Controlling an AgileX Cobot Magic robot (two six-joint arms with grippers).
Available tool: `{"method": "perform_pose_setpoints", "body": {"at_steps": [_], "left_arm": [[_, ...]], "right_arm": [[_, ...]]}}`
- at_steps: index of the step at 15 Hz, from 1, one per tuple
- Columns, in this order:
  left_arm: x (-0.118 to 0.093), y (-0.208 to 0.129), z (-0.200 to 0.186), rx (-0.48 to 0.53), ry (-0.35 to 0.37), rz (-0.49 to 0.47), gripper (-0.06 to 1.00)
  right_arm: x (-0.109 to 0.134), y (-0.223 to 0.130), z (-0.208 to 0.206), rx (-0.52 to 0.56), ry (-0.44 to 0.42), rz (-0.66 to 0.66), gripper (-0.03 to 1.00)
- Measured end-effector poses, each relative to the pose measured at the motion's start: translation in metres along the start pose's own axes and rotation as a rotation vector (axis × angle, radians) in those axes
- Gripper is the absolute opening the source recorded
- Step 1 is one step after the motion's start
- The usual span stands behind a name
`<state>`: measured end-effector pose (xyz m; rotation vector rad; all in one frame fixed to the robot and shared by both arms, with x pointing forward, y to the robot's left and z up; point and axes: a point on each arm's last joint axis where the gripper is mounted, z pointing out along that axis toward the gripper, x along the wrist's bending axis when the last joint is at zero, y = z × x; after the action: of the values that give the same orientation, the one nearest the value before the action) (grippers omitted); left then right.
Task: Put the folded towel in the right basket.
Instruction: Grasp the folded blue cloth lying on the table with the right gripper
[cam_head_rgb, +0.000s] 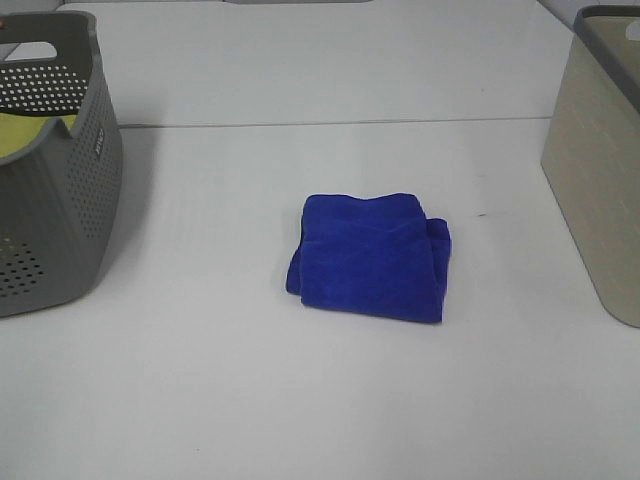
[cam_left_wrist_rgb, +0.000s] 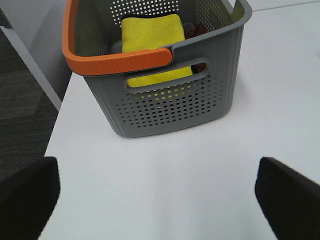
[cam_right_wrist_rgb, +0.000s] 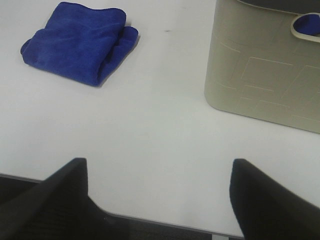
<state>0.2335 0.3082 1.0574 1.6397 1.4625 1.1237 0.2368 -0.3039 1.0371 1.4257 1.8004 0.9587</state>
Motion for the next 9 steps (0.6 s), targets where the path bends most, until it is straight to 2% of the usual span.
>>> {"method": "perform_pose_setpoints", "body": {"at_steps": [9], "left_arm": [[0.0000,0.0000,0.0000,0.000,0.000,0.000,0.99]], "right_arm": [[0.0000,0.0000,0.0000,0.000,0.000,0.000,0.76]]}}
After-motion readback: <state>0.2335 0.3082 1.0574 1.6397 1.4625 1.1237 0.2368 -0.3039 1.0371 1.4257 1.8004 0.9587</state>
